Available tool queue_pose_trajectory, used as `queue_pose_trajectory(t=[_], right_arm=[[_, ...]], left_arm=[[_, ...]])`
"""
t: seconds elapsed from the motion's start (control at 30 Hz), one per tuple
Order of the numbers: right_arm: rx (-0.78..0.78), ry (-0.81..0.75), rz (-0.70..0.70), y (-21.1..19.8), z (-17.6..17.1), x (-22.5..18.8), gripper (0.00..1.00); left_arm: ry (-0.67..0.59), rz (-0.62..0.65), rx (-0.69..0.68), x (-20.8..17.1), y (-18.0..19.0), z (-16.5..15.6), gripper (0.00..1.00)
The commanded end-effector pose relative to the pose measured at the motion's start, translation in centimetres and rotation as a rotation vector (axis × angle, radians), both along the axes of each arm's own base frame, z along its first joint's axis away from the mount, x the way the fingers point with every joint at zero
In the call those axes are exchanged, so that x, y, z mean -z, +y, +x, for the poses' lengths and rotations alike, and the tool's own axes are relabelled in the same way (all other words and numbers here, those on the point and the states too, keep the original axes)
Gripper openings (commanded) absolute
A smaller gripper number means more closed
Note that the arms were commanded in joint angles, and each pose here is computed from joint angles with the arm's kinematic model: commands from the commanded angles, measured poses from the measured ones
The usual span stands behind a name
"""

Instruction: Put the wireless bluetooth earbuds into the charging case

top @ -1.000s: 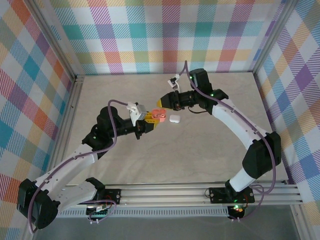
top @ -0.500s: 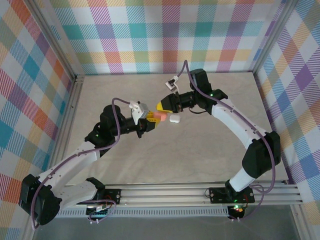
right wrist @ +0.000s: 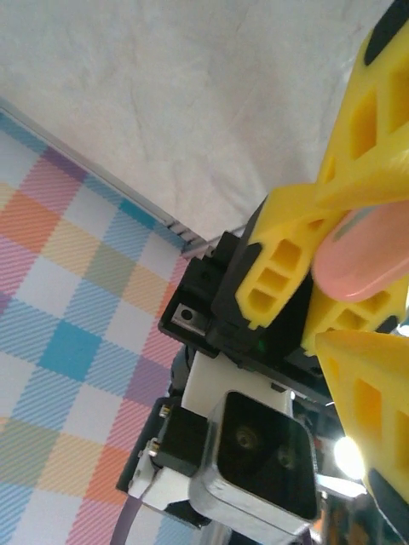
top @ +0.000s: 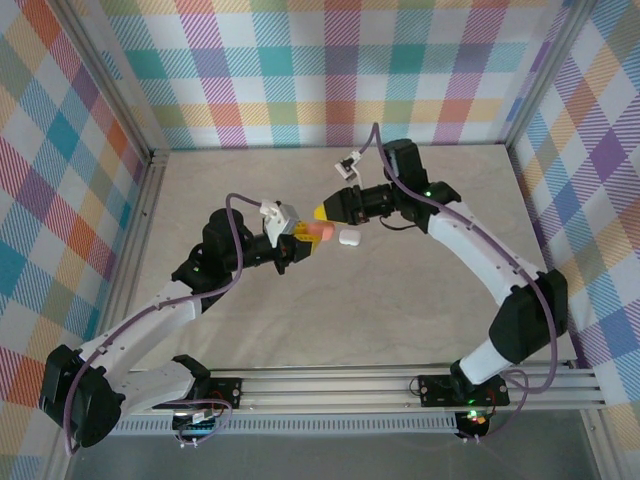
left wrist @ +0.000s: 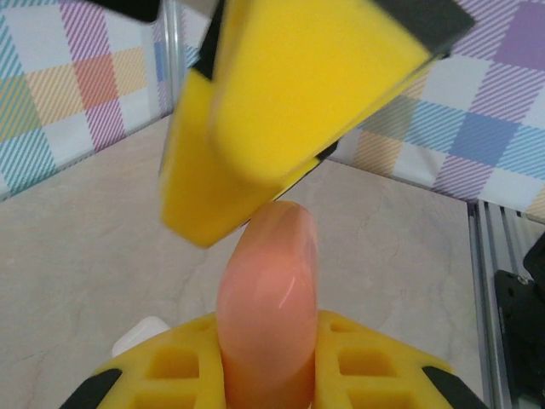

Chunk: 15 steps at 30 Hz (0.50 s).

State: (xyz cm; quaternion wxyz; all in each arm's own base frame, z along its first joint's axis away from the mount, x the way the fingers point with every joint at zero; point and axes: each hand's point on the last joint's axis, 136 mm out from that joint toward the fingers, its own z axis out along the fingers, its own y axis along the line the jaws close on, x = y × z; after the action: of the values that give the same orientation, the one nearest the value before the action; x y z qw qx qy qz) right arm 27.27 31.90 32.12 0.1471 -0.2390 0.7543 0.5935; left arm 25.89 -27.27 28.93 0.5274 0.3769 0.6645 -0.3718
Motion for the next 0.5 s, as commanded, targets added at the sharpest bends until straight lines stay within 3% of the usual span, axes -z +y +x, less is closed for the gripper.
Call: queue_pose_trajectory(t=[0.0, 0.13, 0.23, 0.47], right_arm=[[0.16, -0.072, 0.005, -2.5, 2.1, -0.4, 0.46], [0.345, -0.071, -0.058, -5.6, 4.4, 2.1, 0.49], [0.497, -0.043, -0.209, -8.5, 5.8, 6.1, 0.49], [0.611, -0.055, -0.339, -11.8, 6.1, 10.3, 0.54]], left_arm=[[0.043, -0.045, -0.074, -0.2, 0.6, 0.6, 0.0], [0.188, -0.023, -0.153, 2.7, 1.2, 1.5, 0.0], [0.34, -0.002, -0.214, 5.7, 1.4, 2.5, 0.0], [0.641, 0.066, -0.27, 12.8, 0.4, 3.6, 0.0]])
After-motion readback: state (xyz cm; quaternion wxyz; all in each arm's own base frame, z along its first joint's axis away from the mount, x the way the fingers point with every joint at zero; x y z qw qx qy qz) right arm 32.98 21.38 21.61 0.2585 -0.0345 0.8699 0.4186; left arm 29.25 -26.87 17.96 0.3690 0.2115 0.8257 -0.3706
